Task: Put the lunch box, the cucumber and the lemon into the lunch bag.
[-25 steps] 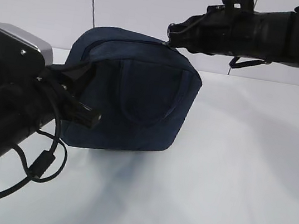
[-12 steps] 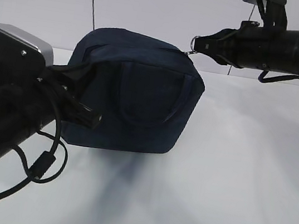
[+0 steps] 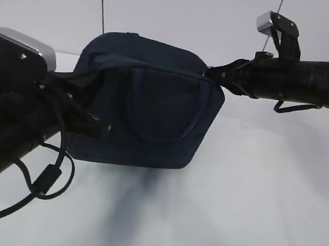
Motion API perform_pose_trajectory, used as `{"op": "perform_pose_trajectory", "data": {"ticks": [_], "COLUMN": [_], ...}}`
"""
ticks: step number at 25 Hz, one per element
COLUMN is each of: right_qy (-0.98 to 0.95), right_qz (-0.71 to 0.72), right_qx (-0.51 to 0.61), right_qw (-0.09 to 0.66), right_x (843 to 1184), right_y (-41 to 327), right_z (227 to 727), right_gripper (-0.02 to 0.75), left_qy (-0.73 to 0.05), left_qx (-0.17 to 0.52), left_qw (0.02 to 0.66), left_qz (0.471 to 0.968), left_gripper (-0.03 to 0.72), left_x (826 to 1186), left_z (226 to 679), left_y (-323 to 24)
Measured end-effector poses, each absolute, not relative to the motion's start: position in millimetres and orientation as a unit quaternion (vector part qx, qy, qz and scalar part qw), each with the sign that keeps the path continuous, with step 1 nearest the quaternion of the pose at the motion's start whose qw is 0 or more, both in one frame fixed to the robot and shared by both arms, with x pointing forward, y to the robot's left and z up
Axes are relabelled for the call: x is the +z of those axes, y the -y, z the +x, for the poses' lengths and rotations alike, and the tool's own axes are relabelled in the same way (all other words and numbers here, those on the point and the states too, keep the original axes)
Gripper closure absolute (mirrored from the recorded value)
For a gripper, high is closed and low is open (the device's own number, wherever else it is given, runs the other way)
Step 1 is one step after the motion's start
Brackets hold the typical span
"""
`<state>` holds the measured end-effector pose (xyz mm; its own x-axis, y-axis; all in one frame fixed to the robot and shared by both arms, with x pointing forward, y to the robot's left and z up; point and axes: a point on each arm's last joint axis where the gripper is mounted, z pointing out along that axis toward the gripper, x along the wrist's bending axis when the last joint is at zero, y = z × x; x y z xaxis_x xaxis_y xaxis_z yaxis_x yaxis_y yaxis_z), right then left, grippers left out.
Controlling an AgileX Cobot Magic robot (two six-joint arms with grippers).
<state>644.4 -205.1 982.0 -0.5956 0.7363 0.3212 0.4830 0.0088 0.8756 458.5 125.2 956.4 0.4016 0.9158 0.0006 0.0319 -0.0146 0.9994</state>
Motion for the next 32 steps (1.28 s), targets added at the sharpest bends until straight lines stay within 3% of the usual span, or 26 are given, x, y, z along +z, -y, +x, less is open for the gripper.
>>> {"op": "perform_pose_trajectory", "data": {"ticks": [32], "right_qy": [-0.664], "right_qz": [0.451], "right_qx": [0.591], "right_qw": [0.082], "right_x": [988.1], "right_y": [248.8], "right_z": [645.9], "right_gripper": [0.717], "left_qy": [-0.420], "left_qx": [0.377], "left_qw": [0.547], "left_qz": [0.618], "left_gripper": [0.681], "left_x": [933.9], "left_z": [462.3], "left_y": [-126.1]}}
